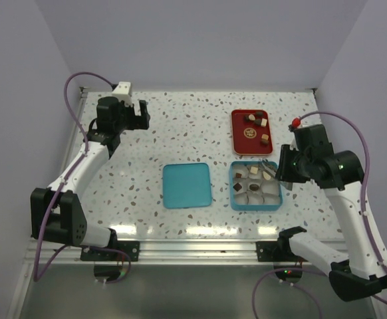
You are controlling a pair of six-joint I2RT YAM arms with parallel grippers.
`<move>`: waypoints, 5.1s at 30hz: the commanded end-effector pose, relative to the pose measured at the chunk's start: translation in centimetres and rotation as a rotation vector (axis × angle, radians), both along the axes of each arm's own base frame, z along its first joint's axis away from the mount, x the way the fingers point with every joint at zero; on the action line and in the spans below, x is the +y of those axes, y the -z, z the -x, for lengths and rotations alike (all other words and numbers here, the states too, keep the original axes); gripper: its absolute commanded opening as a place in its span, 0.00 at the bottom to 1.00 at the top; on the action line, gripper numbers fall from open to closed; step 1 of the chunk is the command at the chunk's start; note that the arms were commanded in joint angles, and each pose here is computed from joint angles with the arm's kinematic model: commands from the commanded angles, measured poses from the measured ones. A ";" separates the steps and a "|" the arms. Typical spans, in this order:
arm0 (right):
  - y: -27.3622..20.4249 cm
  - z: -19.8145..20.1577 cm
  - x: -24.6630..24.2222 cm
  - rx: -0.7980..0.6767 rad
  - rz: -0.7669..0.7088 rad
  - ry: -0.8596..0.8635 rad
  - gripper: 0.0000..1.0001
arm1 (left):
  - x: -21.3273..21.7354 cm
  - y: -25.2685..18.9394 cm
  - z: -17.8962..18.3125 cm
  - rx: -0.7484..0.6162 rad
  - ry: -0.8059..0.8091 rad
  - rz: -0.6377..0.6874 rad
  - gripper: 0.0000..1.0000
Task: Pack the chocolate
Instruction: Pick up the fake chocolate from the plate, then place the fake chocolate in the packing box.
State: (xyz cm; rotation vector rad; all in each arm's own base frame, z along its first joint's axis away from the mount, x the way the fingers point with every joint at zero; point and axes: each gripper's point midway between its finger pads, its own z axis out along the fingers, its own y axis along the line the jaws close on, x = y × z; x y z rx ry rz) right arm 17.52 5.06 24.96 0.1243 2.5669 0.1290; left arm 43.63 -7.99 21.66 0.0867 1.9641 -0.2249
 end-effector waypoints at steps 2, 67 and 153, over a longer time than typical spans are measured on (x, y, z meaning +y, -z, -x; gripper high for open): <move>0.2 0.6 -0.4 0.059 0.042 -0.020 0.31 | -0.3 -2.3 -0.6 -0.057 0.005 0.012 1.00; 4.9 -26.7 1.5 -0.212 0.098 -0.043 0.35 | 0.1 -1.7 -0.5 -0.039 -0.016 -0.009 1.00; 0.3 7.1 3.8 0.247 -0.213 -0.227 0.15 | -1.2 -2.0 -0.2 -0.036 0.001 0.005 1.00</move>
